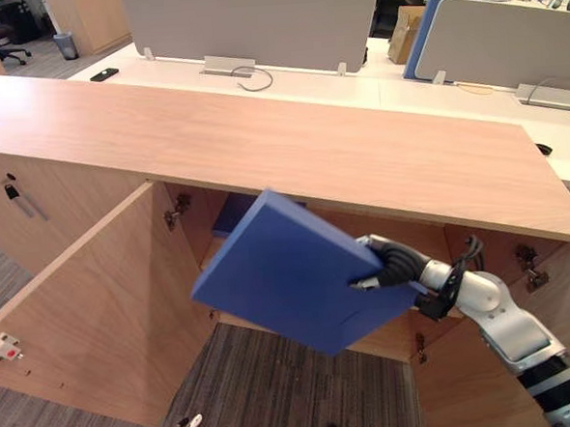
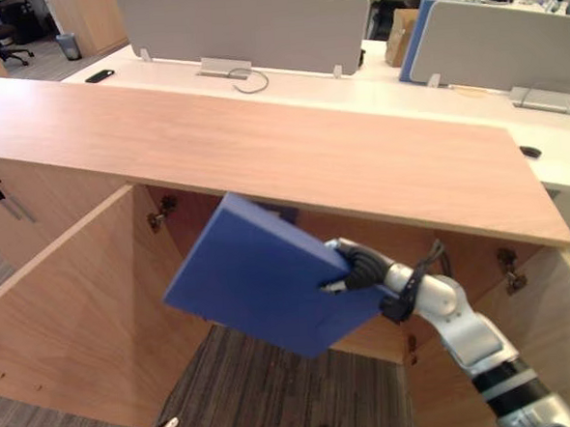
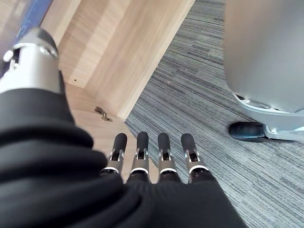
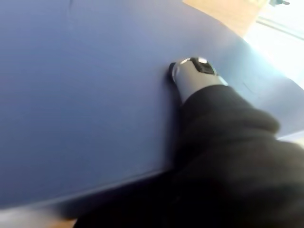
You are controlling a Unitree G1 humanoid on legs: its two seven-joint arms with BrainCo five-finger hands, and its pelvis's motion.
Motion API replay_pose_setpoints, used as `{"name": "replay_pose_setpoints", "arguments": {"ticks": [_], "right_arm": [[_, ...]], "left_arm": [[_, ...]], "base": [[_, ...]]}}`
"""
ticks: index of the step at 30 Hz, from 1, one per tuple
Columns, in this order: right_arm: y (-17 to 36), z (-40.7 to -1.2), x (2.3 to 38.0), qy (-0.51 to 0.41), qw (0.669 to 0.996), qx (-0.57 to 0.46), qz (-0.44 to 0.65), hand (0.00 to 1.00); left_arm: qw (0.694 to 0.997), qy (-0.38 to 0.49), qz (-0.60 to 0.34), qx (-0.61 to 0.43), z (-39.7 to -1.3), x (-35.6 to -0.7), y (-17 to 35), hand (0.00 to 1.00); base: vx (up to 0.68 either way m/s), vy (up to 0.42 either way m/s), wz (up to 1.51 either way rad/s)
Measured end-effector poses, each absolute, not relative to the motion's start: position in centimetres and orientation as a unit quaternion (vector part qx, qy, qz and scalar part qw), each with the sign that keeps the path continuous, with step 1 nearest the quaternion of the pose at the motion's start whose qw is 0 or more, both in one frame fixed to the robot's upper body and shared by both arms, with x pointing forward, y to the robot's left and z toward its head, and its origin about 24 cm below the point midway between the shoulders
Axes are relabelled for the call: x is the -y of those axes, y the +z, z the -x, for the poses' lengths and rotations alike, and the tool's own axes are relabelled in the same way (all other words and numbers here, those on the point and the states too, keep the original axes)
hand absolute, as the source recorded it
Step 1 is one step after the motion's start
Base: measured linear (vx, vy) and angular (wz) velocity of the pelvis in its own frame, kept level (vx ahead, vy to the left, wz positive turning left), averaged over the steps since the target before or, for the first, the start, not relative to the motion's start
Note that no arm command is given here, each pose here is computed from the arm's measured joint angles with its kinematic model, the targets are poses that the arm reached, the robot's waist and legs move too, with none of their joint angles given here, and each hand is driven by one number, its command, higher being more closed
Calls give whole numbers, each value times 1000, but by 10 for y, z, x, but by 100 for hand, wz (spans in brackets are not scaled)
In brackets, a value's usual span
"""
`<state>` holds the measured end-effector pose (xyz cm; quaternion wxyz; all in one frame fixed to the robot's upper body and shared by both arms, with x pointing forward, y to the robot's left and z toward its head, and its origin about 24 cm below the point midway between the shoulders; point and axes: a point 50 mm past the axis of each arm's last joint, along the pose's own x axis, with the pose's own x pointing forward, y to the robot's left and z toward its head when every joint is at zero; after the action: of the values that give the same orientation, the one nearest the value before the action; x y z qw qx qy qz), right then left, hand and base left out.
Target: Walk over to the cabinet, pick up the folder, carry it to the office cabinet, place the folder inside the office cabinet, then close the office cabinet door
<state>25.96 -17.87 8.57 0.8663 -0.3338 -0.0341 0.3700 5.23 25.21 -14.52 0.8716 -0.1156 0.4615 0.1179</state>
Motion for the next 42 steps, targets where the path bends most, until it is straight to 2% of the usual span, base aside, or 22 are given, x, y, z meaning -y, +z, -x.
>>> {"name": "replay_pose_setpoints", "arguments": {"ticks": [4, 6, 10, 14, 19, 23, 28, 33, 35, 37, 42], "right_arm": [[49, -263, 183, 353, 891, -31, 286, 100], [19, -262, 185, 326, 910, -90, 241, 100], [-20, -256, 188, 277, 928, -167, 185, 100], [-53, -248, 207, 153, 955, -237, 88, 100], [-74, -240, 225, -1, 960, -275, -56, 100], [-86, -233, 230, -87, 940, -285, -167, 100], [-89, -232, 225, -141, 914, -266, -271, 100], [-86, -236, 228, -231, 853, -195, -426, 100], [-85, -233, 233, -291, 804, -138, -501, 100], [-81, -236, 233, -314, 775, -100, -538, 100], [-65, -245, 234, -332, 745, -32, -578, 100]], "left_arm": [[866, 136, 118, -466, -51, -252, -147, 0], [866, 137, 120, -466, -55, -248, -149, 0], [866, 135, 128, -464, -63, -237, -151, 0], [873, 122, 127, -455, -78, -227, -151, 0], [873, 125, 126, -454, -82, -222, -152, 0], [875, 125, 117, -454, -87, -220, -152, 0], [874, 130, 113, -455, -87, -221, -152, 0], [873, 143, 108, -454, -89, -222, -151, 0], [878, 143, 106, -444, -99, -222, -149, 0], [882, 143, 106, -437, -105, -221, -147, 0], [886, 143, 112, -427, -114, -215, -146, 0]], "base": [[-22, 0, 10], [-14, -9, 6], [3, -10, 12], [15, -4, 24], [15, 2, 10], [-28, -2, 17], [-36, 2, 12], [-16, 2, 18], [4, -24, 54], [1, -27, 32], [-12, -28, 13]]}}
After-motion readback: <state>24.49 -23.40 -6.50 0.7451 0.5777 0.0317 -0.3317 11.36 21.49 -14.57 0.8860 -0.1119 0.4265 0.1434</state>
